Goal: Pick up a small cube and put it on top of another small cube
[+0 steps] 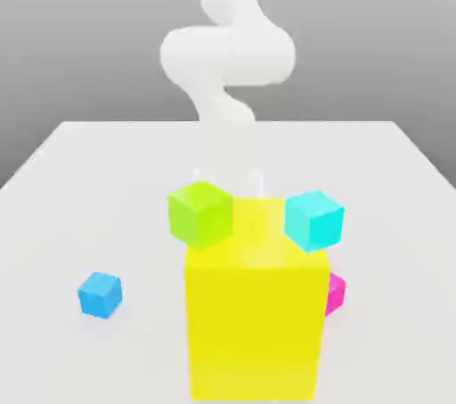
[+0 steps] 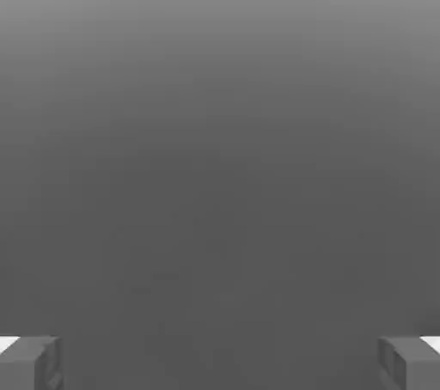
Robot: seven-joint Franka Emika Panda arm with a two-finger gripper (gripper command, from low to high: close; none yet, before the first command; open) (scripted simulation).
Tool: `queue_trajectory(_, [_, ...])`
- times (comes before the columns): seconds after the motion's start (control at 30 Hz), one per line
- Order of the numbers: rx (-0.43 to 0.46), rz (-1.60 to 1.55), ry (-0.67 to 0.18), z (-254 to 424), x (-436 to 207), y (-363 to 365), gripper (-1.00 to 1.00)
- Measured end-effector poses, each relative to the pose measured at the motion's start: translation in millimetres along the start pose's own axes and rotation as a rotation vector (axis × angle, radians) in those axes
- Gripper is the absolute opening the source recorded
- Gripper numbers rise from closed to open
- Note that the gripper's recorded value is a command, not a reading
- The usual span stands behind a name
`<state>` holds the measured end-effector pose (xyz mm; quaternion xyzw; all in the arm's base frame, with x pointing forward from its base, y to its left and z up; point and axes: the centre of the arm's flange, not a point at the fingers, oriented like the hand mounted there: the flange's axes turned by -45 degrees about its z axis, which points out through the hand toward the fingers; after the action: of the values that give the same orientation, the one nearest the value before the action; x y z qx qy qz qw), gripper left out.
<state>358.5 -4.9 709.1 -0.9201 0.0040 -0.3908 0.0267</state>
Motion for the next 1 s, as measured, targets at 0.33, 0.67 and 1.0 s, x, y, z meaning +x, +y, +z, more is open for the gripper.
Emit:
queue_trajectory(0.33, [-0.096, 0.123, -0.296, 201.3, -92.9, 118.7, 0.00])
queue_trajectory(0.67, [-0.187, 0.277, -0.659, 309.2, -317.1, 224.0, 0.00])
queue_trajectory(1.0, [-0.187, 0.299, -0.787, 358.7, -439.8, 231.7, -1.00])
